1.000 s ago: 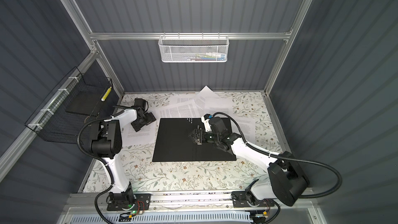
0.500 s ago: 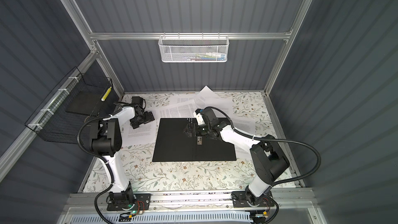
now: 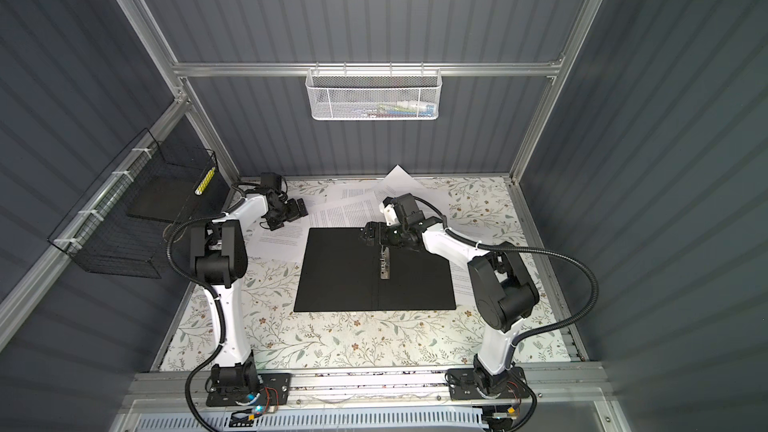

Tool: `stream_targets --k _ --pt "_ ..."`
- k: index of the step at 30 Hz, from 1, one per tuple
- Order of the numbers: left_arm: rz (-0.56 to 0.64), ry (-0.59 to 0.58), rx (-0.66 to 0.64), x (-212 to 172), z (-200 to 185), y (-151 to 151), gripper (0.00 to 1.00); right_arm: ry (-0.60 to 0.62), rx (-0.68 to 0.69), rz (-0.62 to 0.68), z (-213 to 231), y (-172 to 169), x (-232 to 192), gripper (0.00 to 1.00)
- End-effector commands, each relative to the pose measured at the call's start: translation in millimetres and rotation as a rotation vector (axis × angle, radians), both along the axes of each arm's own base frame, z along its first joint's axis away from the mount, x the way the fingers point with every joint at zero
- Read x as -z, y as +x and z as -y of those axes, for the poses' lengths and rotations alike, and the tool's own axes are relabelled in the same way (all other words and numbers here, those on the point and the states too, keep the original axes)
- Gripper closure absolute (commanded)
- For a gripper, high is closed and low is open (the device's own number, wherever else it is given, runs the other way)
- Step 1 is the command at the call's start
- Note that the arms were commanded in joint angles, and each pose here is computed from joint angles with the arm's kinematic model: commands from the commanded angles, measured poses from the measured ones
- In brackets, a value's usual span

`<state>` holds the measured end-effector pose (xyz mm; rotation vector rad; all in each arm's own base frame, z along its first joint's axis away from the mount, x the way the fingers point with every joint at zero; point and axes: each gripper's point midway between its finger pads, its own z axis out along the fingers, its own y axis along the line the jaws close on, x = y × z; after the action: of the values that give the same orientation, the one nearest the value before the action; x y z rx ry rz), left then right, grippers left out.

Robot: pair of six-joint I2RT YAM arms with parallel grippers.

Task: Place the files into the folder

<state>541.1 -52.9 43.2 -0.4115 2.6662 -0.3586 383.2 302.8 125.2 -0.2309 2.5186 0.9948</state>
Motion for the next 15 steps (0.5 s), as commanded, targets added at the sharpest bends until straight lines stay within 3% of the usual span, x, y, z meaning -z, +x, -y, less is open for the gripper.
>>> stream_targets --k 1,4,11,15 --pt "-0.071 -0.124 0.084 23.5 31.4 -10.5 0.00 0.006 -0.002 -0.003 -0.4 12.2 -9.9 0.01" --pt "-0.030 -0.207 0.123 11.6 47.3 -2.1 0.00 0.007 0.011 -0.024 -1.3 27.3 -7.3 0.01" --pt "0.039 -0.103 0.011 -33.5 18.8 -5.0 0.00 -0.061 0.062 -0.012 3.2 56.9 -2.6 0.01" --pt "0.082 -0.181 0.039 -53.8 31.2 -16.3 0.00 -0.087 0.113 -0.048 21.4 84.1 9.5 0.01"
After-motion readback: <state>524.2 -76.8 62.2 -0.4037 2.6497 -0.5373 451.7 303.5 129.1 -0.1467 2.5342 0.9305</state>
